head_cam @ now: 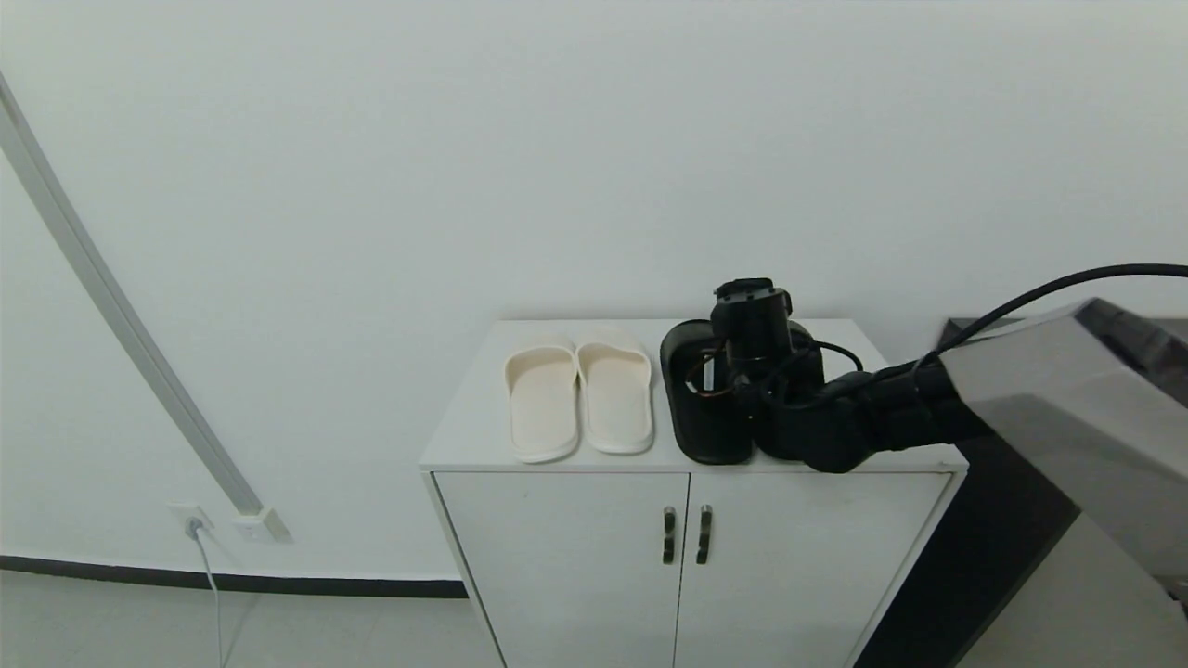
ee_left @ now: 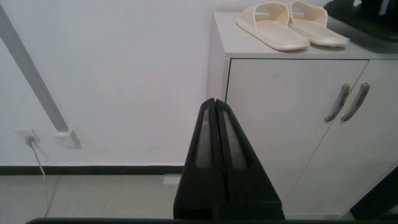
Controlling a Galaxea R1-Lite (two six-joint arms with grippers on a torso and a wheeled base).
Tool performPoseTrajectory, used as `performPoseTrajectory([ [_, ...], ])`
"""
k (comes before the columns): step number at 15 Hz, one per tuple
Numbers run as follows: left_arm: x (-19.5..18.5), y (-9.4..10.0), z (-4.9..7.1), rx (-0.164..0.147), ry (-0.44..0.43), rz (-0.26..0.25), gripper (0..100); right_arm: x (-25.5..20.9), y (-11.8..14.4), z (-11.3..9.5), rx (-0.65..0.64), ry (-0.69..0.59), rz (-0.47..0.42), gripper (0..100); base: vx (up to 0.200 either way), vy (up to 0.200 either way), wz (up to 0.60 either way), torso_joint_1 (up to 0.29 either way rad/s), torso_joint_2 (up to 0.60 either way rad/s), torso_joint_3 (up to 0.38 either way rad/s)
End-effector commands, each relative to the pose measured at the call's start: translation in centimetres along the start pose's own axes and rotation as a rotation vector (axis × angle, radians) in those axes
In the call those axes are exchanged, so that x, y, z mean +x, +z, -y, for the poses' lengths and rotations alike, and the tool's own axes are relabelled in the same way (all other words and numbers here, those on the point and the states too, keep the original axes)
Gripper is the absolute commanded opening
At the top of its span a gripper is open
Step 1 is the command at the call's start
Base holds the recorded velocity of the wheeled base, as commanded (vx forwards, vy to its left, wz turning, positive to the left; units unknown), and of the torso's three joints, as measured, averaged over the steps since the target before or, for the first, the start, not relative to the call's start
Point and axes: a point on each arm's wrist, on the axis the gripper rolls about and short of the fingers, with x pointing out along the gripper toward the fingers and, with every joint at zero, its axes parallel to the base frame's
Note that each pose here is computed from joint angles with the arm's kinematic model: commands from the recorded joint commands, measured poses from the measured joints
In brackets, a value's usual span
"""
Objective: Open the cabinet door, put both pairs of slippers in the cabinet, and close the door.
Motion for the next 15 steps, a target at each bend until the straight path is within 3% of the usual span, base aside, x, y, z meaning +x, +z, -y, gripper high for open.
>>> performPoseTrajectory([
  [1,0.0,0.0,0.0,0.0,0.001,0.0,0,-6.5,3.7,2.3,0.003,0.12,0.028,0,0.0,0.0,0.0,0.0,0.0,0.0],
  [5,0.0,0.0,0.0,0.001,0.0,0.0,0,-16.1,3.9,7.6,-0.102,0.519,-0.011,0,0.0,0.0,0.0,0.0,0.0,0.0],
  [9,0.0,0.0,0.0,0.003,0.0,0.0,0,-21.0,2.4,11.3,-0.15,0.814,-0.026,0,0.0,0.0,0.0,0.0,0.0,0.0],
  [10,0.0,0.0,0.0,0.001,0.0,0.0,0,-22.2,1.5,12.5,-0.216,0.91,-0.007,0,0.0,0.0,0.0,0.0,0.0,0.0],
  [15,0.0,0.0,0.0,0.001,0.0,0.0,0,-23.0,0.5,13.3,-0.339,0.967,0.033,0,0.0,0.0,0.0,0.0,0.0,0.0],
])
